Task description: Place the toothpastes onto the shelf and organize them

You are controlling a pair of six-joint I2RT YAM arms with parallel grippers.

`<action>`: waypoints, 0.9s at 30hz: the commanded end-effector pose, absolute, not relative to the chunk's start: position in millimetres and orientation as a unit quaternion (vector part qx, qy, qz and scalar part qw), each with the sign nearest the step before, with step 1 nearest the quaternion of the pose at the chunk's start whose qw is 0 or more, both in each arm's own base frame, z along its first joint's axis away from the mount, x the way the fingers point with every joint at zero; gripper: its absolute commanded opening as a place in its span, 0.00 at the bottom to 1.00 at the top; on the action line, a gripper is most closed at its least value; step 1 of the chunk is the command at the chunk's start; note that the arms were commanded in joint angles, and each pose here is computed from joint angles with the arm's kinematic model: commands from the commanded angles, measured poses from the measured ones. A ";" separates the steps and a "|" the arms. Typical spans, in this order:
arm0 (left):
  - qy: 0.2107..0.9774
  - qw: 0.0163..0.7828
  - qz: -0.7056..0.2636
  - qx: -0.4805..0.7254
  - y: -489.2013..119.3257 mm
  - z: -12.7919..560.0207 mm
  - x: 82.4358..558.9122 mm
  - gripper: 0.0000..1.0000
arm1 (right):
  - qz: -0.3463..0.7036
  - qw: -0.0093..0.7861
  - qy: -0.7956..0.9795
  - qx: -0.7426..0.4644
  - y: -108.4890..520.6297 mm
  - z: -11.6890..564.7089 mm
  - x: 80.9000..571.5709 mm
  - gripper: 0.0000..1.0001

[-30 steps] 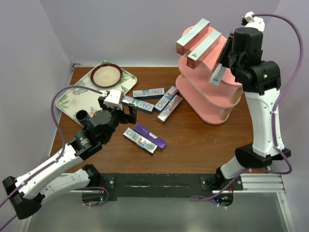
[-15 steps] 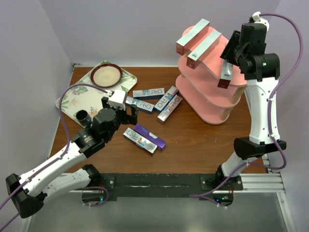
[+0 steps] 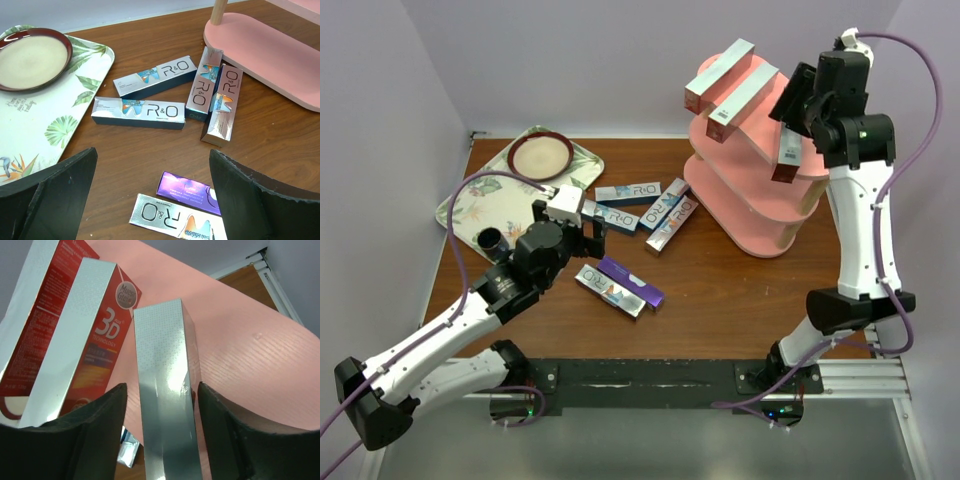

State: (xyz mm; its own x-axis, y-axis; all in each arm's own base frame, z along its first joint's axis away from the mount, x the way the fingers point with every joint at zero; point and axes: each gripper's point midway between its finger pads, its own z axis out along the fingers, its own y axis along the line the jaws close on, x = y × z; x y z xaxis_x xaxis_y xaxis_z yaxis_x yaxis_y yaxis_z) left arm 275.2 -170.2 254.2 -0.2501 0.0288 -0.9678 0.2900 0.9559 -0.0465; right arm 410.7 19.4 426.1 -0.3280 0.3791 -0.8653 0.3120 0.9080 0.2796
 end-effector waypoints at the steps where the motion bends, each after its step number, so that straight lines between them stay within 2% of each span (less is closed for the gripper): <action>1: 0.777 0.611 -0.114 0.097 -170.1 260.2 277.5 1.00 | 0.068 0.590 0.780 0.199 22.5 467.3 383.8 0.68; 8: 0.778 0.609 -0.117 0.097 -170.5 259.8 277.3 1.00 | 0.068 0.628 0.759 0.156 18.0 481.0 329.7 0.84; 14: 0.780 0.606 -0.117 0.098 -171.0 256.7 277.3 1.00 | 0.068 0.620 0.775 0.101 22.0 455.5 285.4 0.95; 18: 0.782 0.603 -0.119 0.101 -173.5 254.7 278.1 1.00 | 0.092 0.616 0.778 0.074 32.5 442.3 271.4 0.98; 27: 0.785 0.600 -0.117 0.102 -173.3 252.1 278.1 1.00 | 0.135 0.591 0.794 0.045 55.3 419.9 290.9 0.99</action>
